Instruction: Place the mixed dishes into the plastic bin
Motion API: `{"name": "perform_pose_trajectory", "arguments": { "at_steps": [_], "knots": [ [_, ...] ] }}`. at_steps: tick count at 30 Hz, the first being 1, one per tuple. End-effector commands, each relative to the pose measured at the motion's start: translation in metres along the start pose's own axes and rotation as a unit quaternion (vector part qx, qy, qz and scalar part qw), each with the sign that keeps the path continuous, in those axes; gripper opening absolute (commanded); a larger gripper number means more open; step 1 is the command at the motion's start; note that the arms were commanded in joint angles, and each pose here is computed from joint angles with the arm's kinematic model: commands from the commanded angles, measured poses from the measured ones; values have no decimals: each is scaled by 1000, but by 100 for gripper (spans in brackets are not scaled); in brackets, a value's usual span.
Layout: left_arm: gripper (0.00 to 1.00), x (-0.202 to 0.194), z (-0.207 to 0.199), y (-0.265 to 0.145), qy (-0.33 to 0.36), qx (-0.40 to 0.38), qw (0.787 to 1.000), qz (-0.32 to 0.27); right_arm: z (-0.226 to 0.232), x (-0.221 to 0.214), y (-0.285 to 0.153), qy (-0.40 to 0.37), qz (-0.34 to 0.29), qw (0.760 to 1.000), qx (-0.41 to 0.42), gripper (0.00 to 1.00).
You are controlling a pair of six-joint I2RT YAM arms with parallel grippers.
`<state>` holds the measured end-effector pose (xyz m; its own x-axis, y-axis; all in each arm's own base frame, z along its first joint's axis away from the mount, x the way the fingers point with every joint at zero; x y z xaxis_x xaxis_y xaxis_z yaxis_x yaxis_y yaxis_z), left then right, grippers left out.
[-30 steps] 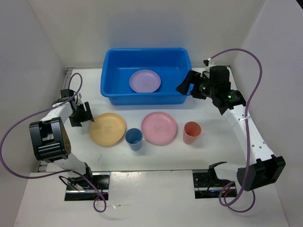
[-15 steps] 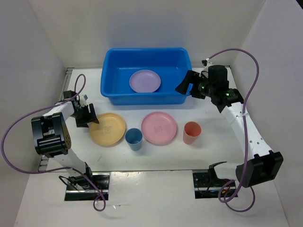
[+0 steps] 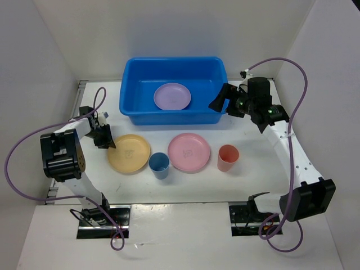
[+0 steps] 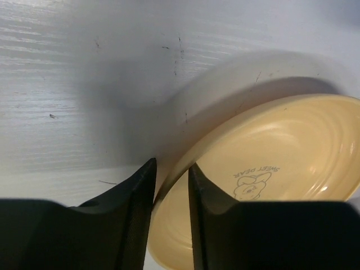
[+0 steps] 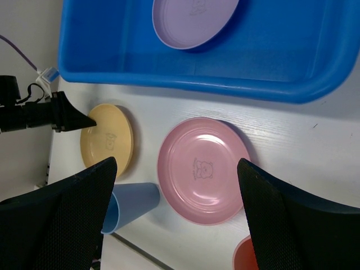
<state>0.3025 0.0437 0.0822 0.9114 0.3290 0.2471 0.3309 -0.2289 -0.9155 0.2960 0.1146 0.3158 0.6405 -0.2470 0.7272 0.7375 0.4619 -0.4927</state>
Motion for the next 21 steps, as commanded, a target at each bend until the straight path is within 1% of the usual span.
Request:
{"name": "perform_pose_trajectory", "arguments": {
  "at_steps": [1,3,5,8,11,12,14,16,19,20,21],
  "knots": [
    [32,-2,0,4,16,-11,1000,17,5,17,0,-19,-34,999,15,92],
    [28,-2,-2,4,16,-21,999,17,7,20,-1,-20,-38,999,17,92],
    [26,-2,-3,4,16,-26,999,18,8,23,-3,-22,-43,999,19,92],
    [21,-3,-4,0,21,-30,999,18,8,24,-2,-20,-39,999,17,92],
    [13,-3,-9,-5,19,-45,999,22,9,27,-5,-20,-43,999,7,92],
    [6,-2,-11,-8,21,-52,998,16,12,31,-10,-23,-52,998,11,92],
    [0,-3,-13,-12,22,-52,998,15,14,34,-12,-24,-56,998,13,92],
    [0,-4,-16,-18,25,-44,999,6,16,37,-15,-25,-60,998,14,92],
    [0,-8,-16,-24,13,-32,999,11,20,41,-19,-27,-63,997,21,92],
    [0,-4,-20,-32,19,-38,999,-3,20,39,-19,-21,-58,998,19,92],
    [0,-7,-22,-31,21,-39,999,5,22,42,-21,-23,-63,998,21,92]
  ]
}}
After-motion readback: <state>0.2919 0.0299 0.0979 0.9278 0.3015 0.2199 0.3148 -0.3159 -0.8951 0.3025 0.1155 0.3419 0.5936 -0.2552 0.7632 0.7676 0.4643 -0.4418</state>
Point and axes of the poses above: each gripper's point midway between its finger pads, its own y axis out along the fingers, its own z axis along the line the jaws close on, x = y × z, the point moved 7 cm from there along -y, back along the fingers, and after that the axes turned 4 degrees about -y, right-handed, at the moved point
